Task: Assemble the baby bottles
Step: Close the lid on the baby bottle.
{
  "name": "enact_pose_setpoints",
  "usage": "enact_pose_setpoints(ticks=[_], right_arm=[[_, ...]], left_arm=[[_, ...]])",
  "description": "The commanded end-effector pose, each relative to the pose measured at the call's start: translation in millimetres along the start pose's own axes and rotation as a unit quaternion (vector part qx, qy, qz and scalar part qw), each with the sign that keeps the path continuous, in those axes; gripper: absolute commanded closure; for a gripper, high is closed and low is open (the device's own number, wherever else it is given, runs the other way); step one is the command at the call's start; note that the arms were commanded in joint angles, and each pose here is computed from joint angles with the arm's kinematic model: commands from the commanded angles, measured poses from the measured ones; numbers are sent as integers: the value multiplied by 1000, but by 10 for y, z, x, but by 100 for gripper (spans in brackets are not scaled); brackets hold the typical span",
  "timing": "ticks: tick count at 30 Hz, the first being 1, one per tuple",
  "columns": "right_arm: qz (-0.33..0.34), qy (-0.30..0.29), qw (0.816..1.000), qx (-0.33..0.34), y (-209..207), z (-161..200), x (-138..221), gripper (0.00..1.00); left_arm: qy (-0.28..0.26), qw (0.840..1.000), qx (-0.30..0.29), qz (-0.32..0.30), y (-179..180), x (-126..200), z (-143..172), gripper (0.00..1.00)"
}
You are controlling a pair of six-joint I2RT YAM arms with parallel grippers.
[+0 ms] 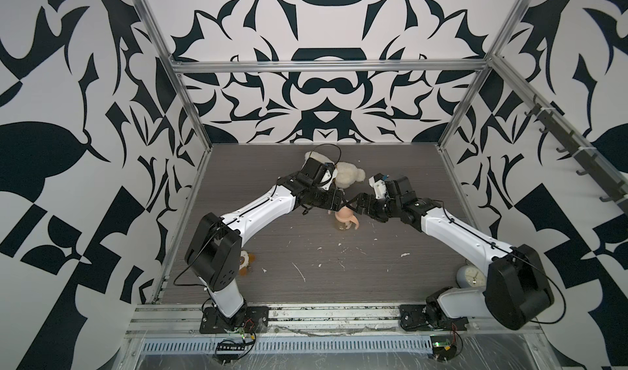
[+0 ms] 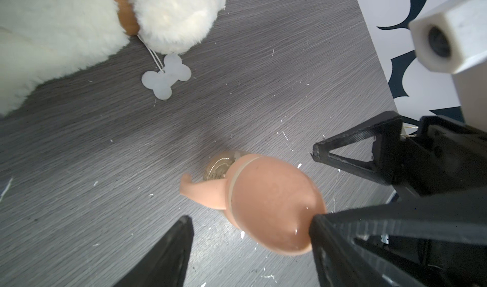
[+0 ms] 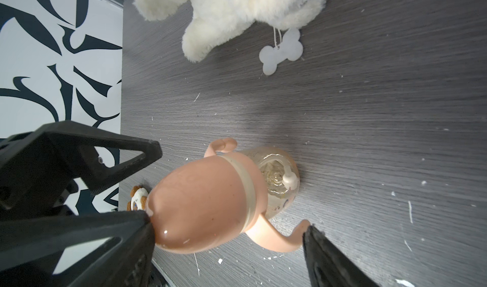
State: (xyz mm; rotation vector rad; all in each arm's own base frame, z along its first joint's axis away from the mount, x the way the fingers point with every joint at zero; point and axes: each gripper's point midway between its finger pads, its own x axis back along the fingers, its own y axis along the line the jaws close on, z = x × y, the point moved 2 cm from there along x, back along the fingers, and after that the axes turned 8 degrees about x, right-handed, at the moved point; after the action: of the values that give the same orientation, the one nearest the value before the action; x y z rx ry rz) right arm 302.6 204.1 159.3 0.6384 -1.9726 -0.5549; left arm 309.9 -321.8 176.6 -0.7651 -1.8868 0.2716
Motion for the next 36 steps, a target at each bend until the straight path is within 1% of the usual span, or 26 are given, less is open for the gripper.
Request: enact_pose_setpoints(ticks=[1, 9, 17, 25, 32, 36], right_arm=[[67, 52, 996, -30, -369, 316, -86, 13], [66, 50, 996, -16, -311, 265, -13, 13], [69, 50, 996, -18, -327, 280, -13, 13], [76, 52, 995, -28, -386, 355, -9, 13], [83, 56, 994, -31, -443, 422, -13, 13], [80, 50, 995, -25, -414, 380, 0, 13]], left_arm=[[60, 997, 5, -51, 207, -134, 280, 26], [59, 997, 4, -50, 162, -126, 255, 25], [51, 998, -3, -47, 114, -104, 172, 23], [66, 996, -3, -53, 161, -158, 295, 23], [67, 996, -2, -59, 183, -156, 308, 23], [65, 996, -3, -61, 177, -144, 292, 23]])
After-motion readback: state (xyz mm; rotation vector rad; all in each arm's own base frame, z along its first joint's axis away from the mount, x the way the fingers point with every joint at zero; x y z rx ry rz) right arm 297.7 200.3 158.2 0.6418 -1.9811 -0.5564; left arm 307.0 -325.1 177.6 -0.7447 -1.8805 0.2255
